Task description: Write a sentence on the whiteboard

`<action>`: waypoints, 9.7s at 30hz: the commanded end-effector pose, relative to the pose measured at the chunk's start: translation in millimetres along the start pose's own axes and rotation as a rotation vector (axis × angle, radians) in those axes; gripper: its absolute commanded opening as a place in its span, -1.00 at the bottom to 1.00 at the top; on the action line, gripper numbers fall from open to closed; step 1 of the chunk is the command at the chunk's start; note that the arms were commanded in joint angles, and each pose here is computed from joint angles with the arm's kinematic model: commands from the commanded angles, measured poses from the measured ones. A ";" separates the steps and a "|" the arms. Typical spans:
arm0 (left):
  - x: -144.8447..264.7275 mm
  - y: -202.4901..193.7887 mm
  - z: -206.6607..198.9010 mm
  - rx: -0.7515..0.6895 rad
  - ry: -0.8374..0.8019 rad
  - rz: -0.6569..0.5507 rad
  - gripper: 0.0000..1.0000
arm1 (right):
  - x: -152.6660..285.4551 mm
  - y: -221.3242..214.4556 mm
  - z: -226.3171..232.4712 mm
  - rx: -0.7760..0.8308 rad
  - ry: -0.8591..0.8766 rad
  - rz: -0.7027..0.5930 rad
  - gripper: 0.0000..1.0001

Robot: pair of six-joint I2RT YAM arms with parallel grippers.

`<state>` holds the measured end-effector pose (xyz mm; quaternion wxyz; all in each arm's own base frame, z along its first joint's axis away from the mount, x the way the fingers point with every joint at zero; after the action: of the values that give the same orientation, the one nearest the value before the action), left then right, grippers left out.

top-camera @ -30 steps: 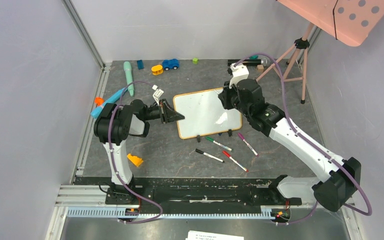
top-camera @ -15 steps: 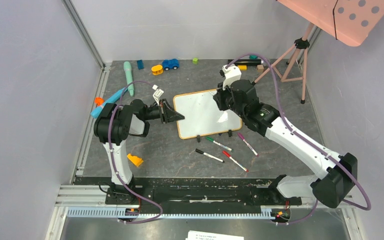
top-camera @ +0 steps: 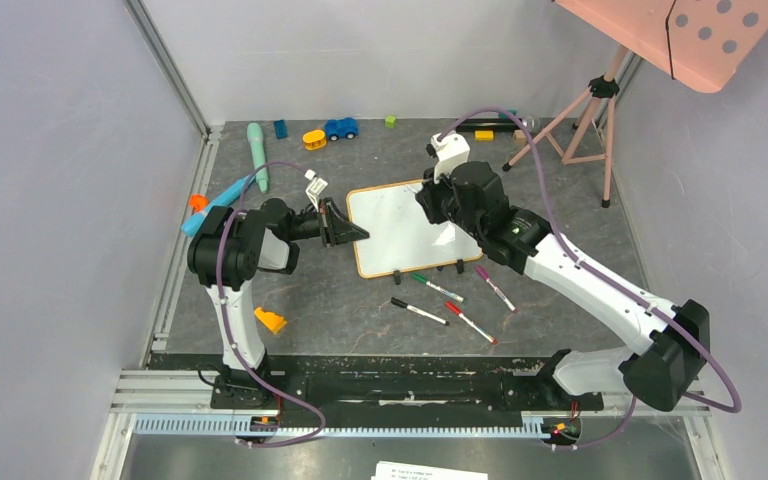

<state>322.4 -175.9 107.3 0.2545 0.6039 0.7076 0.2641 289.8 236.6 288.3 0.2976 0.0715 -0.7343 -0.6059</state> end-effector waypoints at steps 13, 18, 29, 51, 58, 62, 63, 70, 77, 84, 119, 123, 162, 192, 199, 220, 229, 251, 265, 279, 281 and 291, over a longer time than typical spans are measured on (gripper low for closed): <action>-5.7 23.8 1.4 -0.120 0.004 -0.071 -0.96 | 1.0 23.4 2.4 0.023 -0.006 -0.081 -1.00; -4.5 20.8 2.8 -0.129 0.026 -0.089 -0.96 | 0.9 24.7 1.6 0.023 -0.011 -0.084 -1.00; -5.8 19.8 3.5 -0.124 -0.005 -0.052 -0.96 | -0.8 24.5 1.5 0.021 -0.014 -0.099 -1.00; -4.7 13.9 0.6 -0.129 0.019 -0.074 -0.93 | -1.3 19.5 28.7 0.048 0.147 -0.115 -1.00; -5.6 13.8 0.4 -0.123 0.025 -0.084 -0.92 | -9.5 15.8 39.3 0.060 0.158 -0.083 -1.00; -6.1 13.1 0.1 -0.120 0.020 -0.077 -0.91 | -11.9 11.4 43.9 0.067 0.159 -0.060 -1.00; -6.2 13.6 -0.2 -0.122 0.018 -0.075 -0.91 | -12.4 10.8 46.1 0.072 0.161 -0.059 -1.00; -6.8 11.8 -0.6 -0.117 0.013 -0.068 -0.88 | -19.7 13.2 62.0 0.130 0.141 -0.025 -1.00; -7.3 11.9 -2.3 -0.124 0.007 -0.062 -0.88 | -25.7 20.1 60.5 0.092 0.092 -0.032 -1.00; -6.6 11.5 -3.9 -0.132 0.001 -0.054 -0.89 | -26.1 23.7 65.0 0.060 0.116 -0.053 -1.00; -7.1 11.8 -4.6 -0.139 -0.004 -0.049 -0.90 | -56.7 15.3 78.1 0.280 0.095 0.049 -1.00; -7.2 12.3 -4.7 -0.142 -0.005 -0.049 -0.90 | -61.0 15.3 78.2 0.287 0.086 0.045 -1.00; -7.1 11.4 -5.9 -0.146 -0.006 -0.047 -0.90 | -87.1 7.9 77.3 0.319 0.011 0.078 -1.00; -7.0 11.1 -6.4 -0.150 -0.005 -0.048 -0.90 | -92.9 -4.8 74.5 0.337 -0.018 0.117 -1.00; -7.0 11.1 -6.8 -0.151 -0.006 -0.047 -0.90 | -93.6 -9.2 75.3 0.339 -0.008 0.131 -1.00; -7.0 10.6 -6.2 -0.148 -0.005 -0.048 -0.90 | -85.0 -33.3 78.1 0.334 0.048 0.193 -1.00; -7.1 11.3 -6.5 -0.150 -0.006 -0.048 -0.90 | -80.8 -37.9 79.0 0.328 0.064 0.207 -1.00; -6.8 10.9 -7.4 -0.154 -0.005 -0.048 -0.91 | -62.9 7.3 81.3 0.262 0.100 0.076 -1.00; -6.9 10.0 -7.1 -0.151 -0.007 -0.045 -0.90 | -73.7 23.9 70.6 0.253 0.026 0.081 -1.00; -7.0 10.8 -6.3 -0.149 -0.006 -0.047 -0.90 | -83.8 15.1 71.1 0.257 0.032 0.112 -1.00; -7.0 10.6 -6.2 -0.150 -0.006 -0.046 -0.91 | -84.6 12.8 71.2 0.259 0.033 0.117 -1.00; -7.0 10.8 -6.4 -0.152 -0.007 -0.046 -0.91 | -89.9 5.1 70.1 0.265 0.028 0.135 -1.00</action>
<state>327.0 -180.2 103.4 0.2404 0.5859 0.7285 0.2611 320.9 335.7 250.3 0.3485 0.0663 -0.8087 -0.4691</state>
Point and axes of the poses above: each gripper's point midway between its finger pads, its own x axis back along the fingers, its own z axis along the line the jaws close on, y = z × x, the point moved 5 cm from there along x, back along the fingers, and after that the axes turned 10 degrees about x, right-handed, at the moved point
